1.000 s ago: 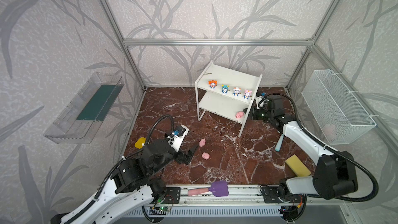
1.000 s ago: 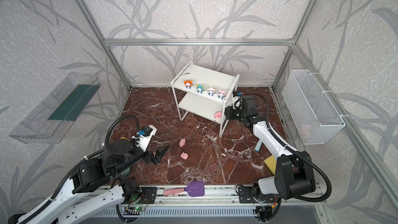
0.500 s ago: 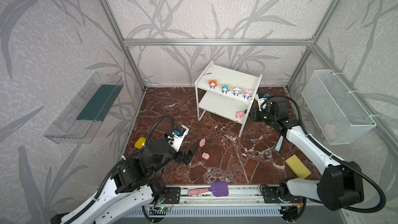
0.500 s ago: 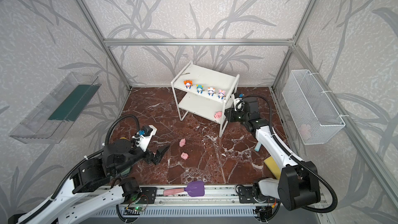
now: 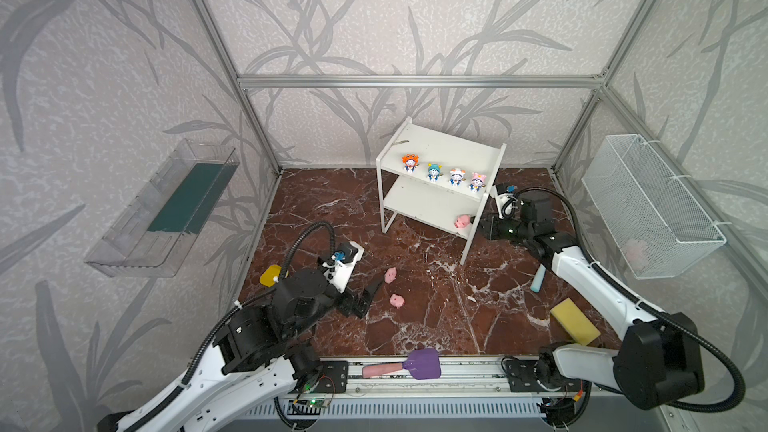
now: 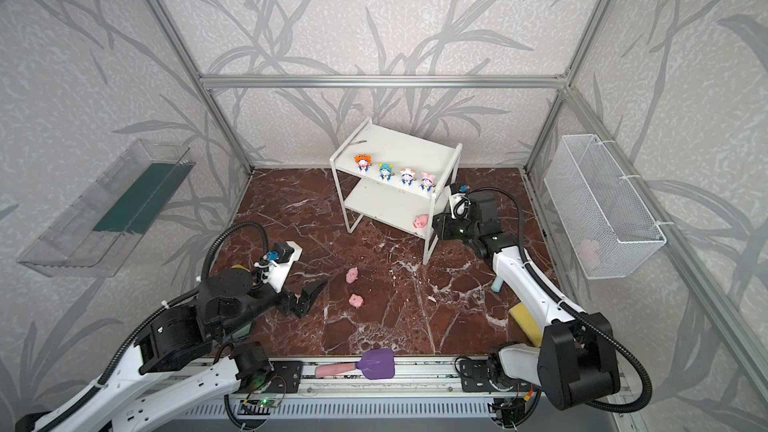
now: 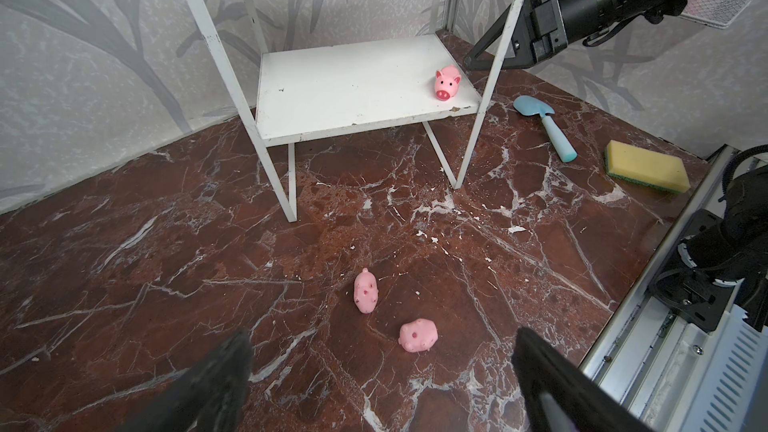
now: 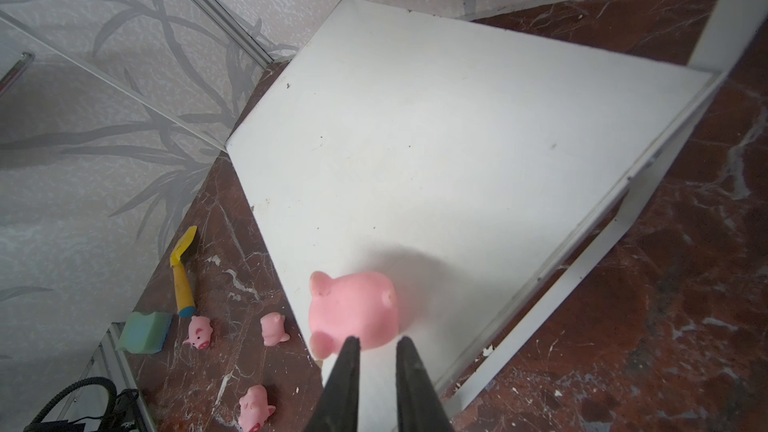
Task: Place and organize the plastic toys onto the shelf
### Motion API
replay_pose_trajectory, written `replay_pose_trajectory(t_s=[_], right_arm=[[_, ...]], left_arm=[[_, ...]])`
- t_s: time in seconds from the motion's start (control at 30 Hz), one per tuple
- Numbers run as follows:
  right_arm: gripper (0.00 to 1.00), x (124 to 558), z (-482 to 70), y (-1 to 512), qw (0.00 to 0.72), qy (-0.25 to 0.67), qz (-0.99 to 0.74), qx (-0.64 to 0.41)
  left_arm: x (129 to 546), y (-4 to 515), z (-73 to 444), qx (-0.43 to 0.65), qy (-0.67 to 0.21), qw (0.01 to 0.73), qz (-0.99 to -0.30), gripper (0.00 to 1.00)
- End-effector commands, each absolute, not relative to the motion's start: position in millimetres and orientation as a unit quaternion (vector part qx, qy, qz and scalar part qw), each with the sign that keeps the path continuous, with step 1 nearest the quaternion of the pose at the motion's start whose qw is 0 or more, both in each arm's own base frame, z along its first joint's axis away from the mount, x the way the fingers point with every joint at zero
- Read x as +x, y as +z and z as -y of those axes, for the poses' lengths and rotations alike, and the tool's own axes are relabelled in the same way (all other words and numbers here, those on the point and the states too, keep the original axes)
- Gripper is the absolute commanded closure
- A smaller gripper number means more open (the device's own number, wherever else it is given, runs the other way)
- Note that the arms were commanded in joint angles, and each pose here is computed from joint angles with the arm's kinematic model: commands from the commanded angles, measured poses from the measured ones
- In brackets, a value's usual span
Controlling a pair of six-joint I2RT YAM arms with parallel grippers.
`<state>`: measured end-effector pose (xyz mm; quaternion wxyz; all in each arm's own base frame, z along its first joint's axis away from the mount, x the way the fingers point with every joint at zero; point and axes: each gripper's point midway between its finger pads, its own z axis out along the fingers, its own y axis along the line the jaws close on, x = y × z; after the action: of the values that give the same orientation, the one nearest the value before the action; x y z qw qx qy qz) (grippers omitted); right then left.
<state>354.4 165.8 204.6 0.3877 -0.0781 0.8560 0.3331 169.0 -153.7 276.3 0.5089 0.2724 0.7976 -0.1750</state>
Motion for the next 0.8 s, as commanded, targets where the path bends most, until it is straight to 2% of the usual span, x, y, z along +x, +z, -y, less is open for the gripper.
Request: replay_pose_trajectory(t_s=[0.0, 0.77], right_arm=[[0.81, 358.4, -171.8, 207.0, 0.393, 0.343, -0.849, -0.084], [0.81, 379.3, -173.9, 202.5, 0.398, 0.331, -0.852, -0.085]], left_arm=[[169.0, 270.2, 149.5, 0.273, -0.165, 0.505, -0.802, 0.01], [169.2, 269.1, 151.1, 0.275, -0.165, 0.502, -0.803, 0.01]])
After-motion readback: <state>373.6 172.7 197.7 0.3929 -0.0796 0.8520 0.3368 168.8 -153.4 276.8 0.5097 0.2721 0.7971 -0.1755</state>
